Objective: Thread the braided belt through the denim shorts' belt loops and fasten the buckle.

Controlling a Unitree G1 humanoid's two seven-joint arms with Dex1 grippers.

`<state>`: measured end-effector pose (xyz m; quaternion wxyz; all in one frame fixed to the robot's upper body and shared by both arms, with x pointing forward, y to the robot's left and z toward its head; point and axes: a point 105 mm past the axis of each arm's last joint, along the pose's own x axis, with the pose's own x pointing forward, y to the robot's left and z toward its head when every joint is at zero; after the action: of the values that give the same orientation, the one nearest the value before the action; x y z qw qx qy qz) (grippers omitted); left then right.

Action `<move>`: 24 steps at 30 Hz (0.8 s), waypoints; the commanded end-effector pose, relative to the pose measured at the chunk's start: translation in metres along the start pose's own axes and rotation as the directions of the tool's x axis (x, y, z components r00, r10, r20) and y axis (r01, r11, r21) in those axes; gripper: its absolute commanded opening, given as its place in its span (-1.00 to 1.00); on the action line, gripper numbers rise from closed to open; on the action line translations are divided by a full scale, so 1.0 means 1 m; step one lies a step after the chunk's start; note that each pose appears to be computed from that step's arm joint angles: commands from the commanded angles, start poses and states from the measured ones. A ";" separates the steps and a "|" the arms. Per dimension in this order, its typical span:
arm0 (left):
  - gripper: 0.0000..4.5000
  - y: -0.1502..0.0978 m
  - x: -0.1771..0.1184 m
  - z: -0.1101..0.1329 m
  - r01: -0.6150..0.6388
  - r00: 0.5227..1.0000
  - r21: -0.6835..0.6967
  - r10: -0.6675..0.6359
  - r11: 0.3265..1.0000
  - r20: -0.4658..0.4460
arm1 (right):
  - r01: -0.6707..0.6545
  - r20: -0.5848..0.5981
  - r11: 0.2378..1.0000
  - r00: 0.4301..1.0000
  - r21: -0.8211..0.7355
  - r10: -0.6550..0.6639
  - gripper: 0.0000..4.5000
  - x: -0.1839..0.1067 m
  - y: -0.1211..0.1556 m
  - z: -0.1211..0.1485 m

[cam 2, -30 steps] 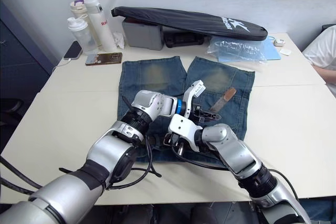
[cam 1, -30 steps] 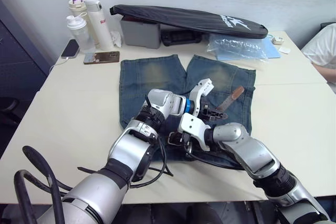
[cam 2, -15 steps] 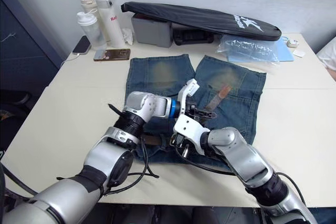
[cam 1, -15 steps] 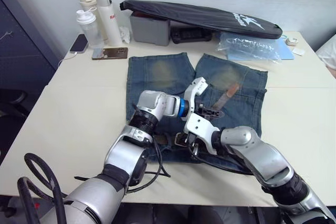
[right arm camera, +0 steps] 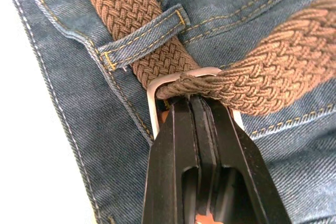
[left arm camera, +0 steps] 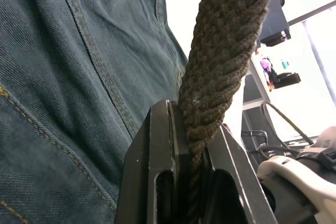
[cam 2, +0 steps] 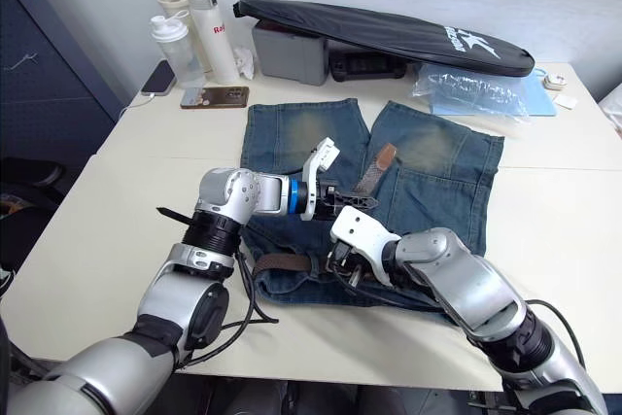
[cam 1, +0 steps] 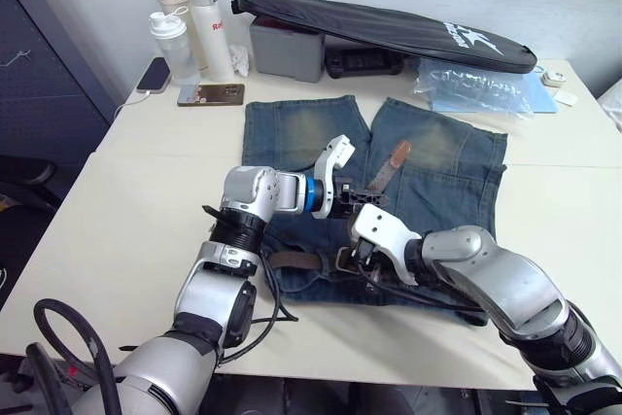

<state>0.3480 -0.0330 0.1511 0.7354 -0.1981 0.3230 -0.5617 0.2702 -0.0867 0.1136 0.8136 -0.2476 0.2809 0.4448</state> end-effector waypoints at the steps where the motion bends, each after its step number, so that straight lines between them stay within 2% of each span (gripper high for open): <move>1: -1.00 -0.010 0.004 0.003 0.039 0.999 0.032 -0.039 0.999 0.009 | 0.079 -0.001 0.997 0.997 0.011 -0.079 -0.99 -0.013 -0.012 0.003; 5: -1.00 -0.011 0.007 0.004 0.047 0.999 0.038 -0.047 0.998 0.004 | 0.095 0.079 0.991 0.992 0.090 -0.102 -0.99 -0.019 -0.013 0.014; 9: -1.00 -0.009 0.002 0.010 0.037 0.999 0.031 -0.038 0.999 0.027 | 0.084 0.061 0.992 0.994 0.090 -0.090 -0.99 -0.026 -0.010 0.008; 13: -1.00 -0.009 0.004 0.007 0.044 0.999 0.030 -0.044 0.999 0.017 | 0.034 0.070 0.996 0.997 0.087 -0.040 -0.99 -0.039 -0.001 0.009; 16: -1.00 -0.015 0.013 0.004 0.069 0.998 0.034 -0.069 0.997 -0.001 | -0.048 0.095 0.996 0.995 0.074 0.041 -0.99 -0.045 0.015 0.015; 24: -1.00 -0.034 0.032 -0.002 0.141 0.989 0.051 -0.139 0.989 -0.049 | -0.062 0.151 0.995 0.987 0.077 0.050 -0.99 -0.034 0.023 0.023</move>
<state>0.3341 -0.0616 0.1480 0.7061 -0.1958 0.3283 -0.5961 0.2408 -0.0863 0.1487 0.8256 -0.1654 0.2627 0.4711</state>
